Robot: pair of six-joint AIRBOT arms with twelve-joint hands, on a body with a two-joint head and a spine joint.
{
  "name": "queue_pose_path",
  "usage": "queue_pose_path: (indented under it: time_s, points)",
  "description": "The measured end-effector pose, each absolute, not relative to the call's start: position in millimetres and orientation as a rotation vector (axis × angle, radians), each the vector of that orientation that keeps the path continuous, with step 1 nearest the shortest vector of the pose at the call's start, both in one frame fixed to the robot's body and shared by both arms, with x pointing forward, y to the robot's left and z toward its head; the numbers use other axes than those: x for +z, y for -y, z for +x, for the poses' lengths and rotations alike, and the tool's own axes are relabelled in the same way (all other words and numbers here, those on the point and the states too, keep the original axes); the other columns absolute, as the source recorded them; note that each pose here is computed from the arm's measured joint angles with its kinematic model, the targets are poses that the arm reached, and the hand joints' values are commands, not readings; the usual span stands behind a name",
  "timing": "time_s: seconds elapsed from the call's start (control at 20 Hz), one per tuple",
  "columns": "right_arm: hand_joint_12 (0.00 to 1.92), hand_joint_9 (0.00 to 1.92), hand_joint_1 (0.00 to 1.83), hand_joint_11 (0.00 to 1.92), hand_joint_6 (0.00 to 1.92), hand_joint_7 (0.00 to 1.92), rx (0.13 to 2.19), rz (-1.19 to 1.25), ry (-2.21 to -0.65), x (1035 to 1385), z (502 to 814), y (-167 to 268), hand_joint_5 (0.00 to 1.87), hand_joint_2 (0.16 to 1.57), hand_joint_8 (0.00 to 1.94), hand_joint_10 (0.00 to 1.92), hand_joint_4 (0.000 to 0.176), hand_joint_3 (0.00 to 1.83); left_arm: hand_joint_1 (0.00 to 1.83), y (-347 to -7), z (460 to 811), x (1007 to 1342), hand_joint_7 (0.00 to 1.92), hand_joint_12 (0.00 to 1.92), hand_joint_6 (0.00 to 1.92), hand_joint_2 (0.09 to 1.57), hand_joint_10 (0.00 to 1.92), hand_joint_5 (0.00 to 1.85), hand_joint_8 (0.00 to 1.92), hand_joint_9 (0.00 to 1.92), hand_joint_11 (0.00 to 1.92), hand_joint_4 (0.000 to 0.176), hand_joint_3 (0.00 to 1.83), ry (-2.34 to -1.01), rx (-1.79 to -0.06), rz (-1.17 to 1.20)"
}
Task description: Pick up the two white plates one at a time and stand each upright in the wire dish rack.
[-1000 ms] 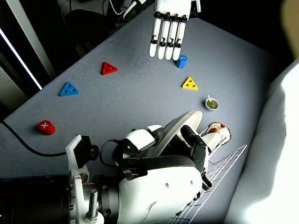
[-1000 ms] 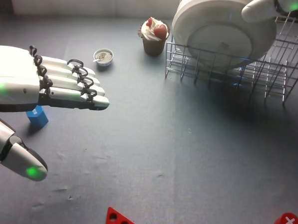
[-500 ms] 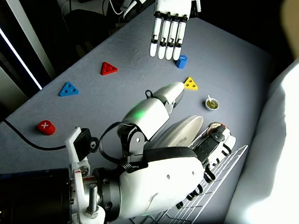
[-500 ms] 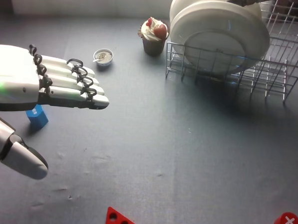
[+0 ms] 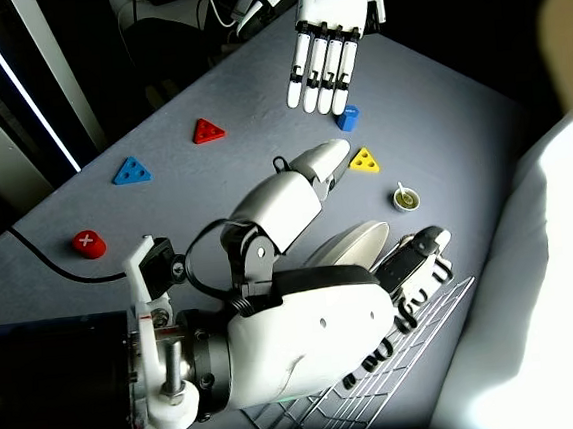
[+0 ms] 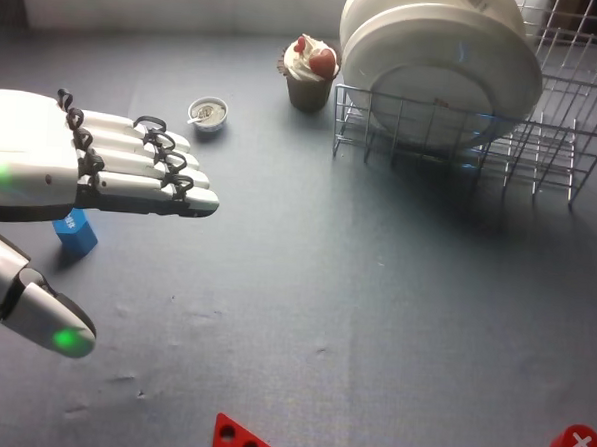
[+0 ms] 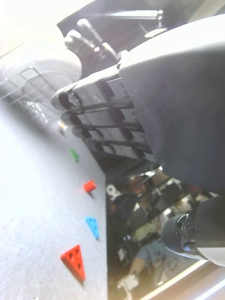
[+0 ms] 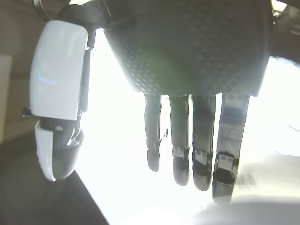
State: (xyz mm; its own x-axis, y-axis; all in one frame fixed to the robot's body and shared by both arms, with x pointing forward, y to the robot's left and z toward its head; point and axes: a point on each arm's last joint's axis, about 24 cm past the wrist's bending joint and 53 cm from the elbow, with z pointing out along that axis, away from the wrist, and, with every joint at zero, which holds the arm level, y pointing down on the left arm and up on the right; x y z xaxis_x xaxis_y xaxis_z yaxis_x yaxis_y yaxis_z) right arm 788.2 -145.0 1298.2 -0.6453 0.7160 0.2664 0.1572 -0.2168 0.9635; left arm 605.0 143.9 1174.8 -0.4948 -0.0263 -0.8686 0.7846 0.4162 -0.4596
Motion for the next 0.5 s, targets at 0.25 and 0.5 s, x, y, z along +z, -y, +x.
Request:
queue_pose_path:
  time_s: [0.25, 0.5]
  points:
    - [0.14, 0.45, 0.77, 0.43, 0.0, 0.45, 1.971, 0.879, -1.686, 1319.0, 762.3, 134.6, 0.44, 0.9, 0.0, 0.01, 0.102, 0.01, 0.0, -143.8, 604.8, 1174.8, 0.13, 0.01, 0.01, 0.92, 0.01, 0.08, 0.01, 0.13, 0.13, 0.0, 0.0, -1.807, -1.18, 0.654]
    - [0.12, 0.38, 0.71, 0.4, 0.0, 0.36, 2.014, 0.497, -1.819, 1325.8, 703.0, 106.8, 0.4, 0.88, 0.0, 0.0, 0.111, 0.0, 0.0, -143.0, 603.7, 1174.6, 0.12, 0.01, 0.0, 0.92, 0.0, 0.08, 0.0, 0.12, 0.12, 0.0, 0.0, -1.807, -1.183, 0.658]
